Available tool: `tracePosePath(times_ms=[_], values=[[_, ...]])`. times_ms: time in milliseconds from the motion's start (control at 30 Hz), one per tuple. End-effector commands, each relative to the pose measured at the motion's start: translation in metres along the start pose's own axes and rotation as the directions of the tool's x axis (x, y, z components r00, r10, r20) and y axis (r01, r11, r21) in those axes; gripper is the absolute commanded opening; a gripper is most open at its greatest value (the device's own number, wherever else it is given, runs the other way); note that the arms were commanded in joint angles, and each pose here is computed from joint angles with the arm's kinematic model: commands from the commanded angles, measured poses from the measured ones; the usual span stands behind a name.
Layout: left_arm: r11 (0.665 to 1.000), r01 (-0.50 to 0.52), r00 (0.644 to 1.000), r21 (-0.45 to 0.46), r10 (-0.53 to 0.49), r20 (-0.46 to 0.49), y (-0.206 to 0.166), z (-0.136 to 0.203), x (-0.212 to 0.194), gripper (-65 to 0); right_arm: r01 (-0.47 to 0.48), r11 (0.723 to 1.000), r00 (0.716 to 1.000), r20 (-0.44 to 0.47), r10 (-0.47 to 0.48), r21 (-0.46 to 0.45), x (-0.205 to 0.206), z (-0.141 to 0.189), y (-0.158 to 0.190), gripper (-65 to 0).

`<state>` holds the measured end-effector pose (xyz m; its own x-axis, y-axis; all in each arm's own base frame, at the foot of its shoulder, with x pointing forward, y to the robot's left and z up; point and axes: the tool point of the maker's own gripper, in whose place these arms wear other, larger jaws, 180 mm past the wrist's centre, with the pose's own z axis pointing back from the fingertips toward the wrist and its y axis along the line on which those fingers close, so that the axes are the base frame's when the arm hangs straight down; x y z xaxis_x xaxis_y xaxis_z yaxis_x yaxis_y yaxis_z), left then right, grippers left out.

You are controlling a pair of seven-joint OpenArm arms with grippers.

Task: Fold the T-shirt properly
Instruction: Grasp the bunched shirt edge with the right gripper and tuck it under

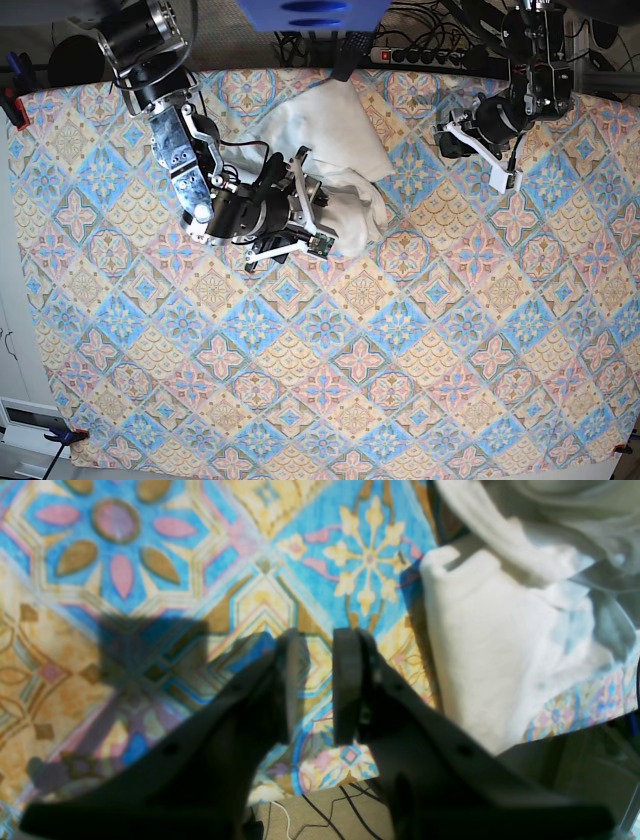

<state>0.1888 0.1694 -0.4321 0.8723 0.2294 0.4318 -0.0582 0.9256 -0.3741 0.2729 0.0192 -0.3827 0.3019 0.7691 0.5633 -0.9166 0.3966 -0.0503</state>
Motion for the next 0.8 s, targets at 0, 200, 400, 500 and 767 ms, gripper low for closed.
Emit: tracePosePath(times_ms=[0,200,400,500,767], values=[[1.000,0.013,1.000,-0.008,-0.013,0.027,-0.001,0.004,0.009,-54.3,-0.024,1.000,0.995,0.097,0.026,-0.016,0.030,0.007,-0.008,-33.5],[1.000,0.015,0.999,-0.009,-0.014,0.030,-0.002,0.004,0.009,-54.3,-0.015,1.000,0.994,0.106,0.017,-0.021,0.030,0.006,-0.014,-34.6],[1.000,0.014,0.999,-0.009,-0.014,0.032,-0.002,0.004,0.011,-54.3,-0.044,0.998,0.992,0.114,0.050,-0.047,0.032,0.018,-0.017,-55.6],[1.000,0.014,0.999,-0.009,-0.014,0.032,-0.002,0.004,0.011,-54.3,-0.076,0.995,0.990,0.114,0.083,-0.064,0.025,0.030,-0.016,-61.0],[1.000,0.017,0.997,-0.002,-0.016,0.073,0.001,0.005,0.017,-54.3,0.016,1.000,0.985,0.171,-0.011,-0.023,-0.007,0.066,-0.007,-61.1]])
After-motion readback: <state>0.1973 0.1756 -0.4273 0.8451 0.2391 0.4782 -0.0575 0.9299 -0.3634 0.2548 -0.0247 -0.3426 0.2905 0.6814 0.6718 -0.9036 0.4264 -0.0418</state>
